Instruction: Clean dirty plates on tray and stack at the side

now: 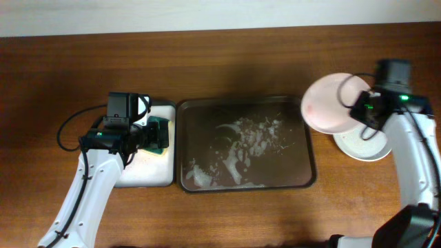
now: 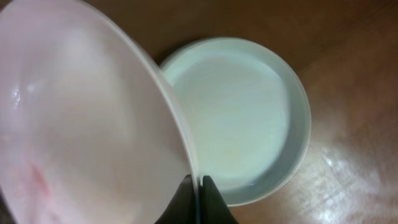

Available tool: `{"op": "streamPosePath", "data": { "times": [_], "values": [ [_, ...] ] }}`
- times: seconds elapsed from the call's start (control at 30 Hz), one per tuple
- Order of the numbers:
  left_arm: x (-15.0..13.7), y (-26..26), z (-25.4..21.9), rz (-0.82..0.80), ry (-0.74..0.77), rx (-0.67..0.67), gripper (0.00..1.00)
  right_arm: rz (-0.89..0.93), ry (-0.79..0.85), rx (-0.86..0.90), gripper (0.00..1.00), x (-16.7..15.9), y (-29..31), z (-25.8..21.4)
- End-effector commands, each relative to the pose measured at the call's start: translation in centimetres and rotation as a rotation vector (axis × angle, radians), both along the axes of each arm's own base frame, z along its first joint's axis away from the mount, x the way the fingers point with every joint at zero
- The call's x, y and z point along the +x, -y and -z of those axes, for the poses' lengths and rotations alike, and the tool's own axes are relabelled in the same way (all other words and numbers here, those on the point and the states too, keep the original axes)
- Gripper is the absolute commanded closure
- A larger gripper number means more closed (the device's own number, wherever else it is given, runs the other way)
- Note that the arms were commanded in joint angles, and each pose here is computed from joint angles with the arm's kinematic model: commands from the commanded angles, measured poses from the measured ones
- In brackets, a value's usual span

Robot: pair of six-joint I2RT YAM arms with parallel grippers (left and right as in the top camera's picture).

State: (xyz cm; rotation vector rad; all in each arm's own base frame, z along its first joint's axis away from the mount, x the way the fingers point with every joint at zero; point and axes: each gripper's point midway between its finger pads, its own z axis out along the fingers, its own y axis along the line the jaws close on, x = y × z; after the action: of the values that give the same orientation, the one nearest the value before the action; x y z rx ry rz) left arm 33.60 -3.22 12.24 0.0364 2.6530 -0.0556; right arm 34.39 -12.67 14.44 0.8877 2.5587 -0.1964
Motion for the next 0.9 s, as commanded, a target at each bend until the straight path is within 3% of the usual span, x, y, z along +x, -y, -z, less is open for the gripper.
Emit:
{"op": "streamPosePath", "data": {
  "times": [0.0,0.17,0.2,0.27,0.4,0.47,0.53,0.57,0.63,0.77,0.83,0.87],
  "values": [
    [0.1,0.0,0.0,0.003,0.0,-0.008,0.01,0.148,-0.033,0.128,0.96,-1.9,3.8,2.9],
    [0.0,0.0,0.0,0.003,-0.003,-0.007,0.0,0.307,-0.12,0.181,0.96,-4.9,8.5,6.6],
    [0.0,0.0,0.1,0.003,-0.004,-0.007,0.01,0.303,-0.109,0.199,0.72,-4.6,8.4,6.8],
    [0.0,0.0,0.1,0.003,-0.004,-0.007,0.01,0.245,-0.038,0.321,0.45,-2.8,6.3,6.6],
    [0.5,0.0,-0.2,0.002,0.016,-0.009,0.01,-0.191,0.053,0.517,0.29,1.2,-2.5,5.1],
    [1.0,-0.3,-0.5,-0.125,0.037,-0.06,0.01,-0.452,-0.007,0.479,0.16,2.1,-8.8,5.3],
    [0.6,-0.8,-0.2,-0.234,0.014,-0.087,0.0,-0.568,-0.107,0.44,0.11,1.2,-13.4,5.9],
    [-0.5,-0.8,0.3,-0.258,-0.034,-0.088,0.01,-0.616,-0.194,0.406,0.01,-0.2,-15.2,6.2],
    [-4.0,-1.0,1.8,-0.261,-0.185,-0.061,0.01,-0.661,-0.329,0.338,0.01,-2.8,-16.5,6.2],
    [-10.0,-1.0,2.7,-0.261,-0.428,-0.037,0.01,-0.698,-0.381,0.336,0.01,-6.5,-17.7,3.4],
    [-11.0,-1.0,1.6,-0.251,-0.405,-0.039,0.01,-0.709,-0.312,0.31,0.01,-7.9,-17.6,1.8],
    [-11.1,-0.8,0.4,-0.233,-0.327,-0.053,0.01,-0.725,-0.203,0.275,0.01,-8.8,-17.5,0.4]
  ]
}}
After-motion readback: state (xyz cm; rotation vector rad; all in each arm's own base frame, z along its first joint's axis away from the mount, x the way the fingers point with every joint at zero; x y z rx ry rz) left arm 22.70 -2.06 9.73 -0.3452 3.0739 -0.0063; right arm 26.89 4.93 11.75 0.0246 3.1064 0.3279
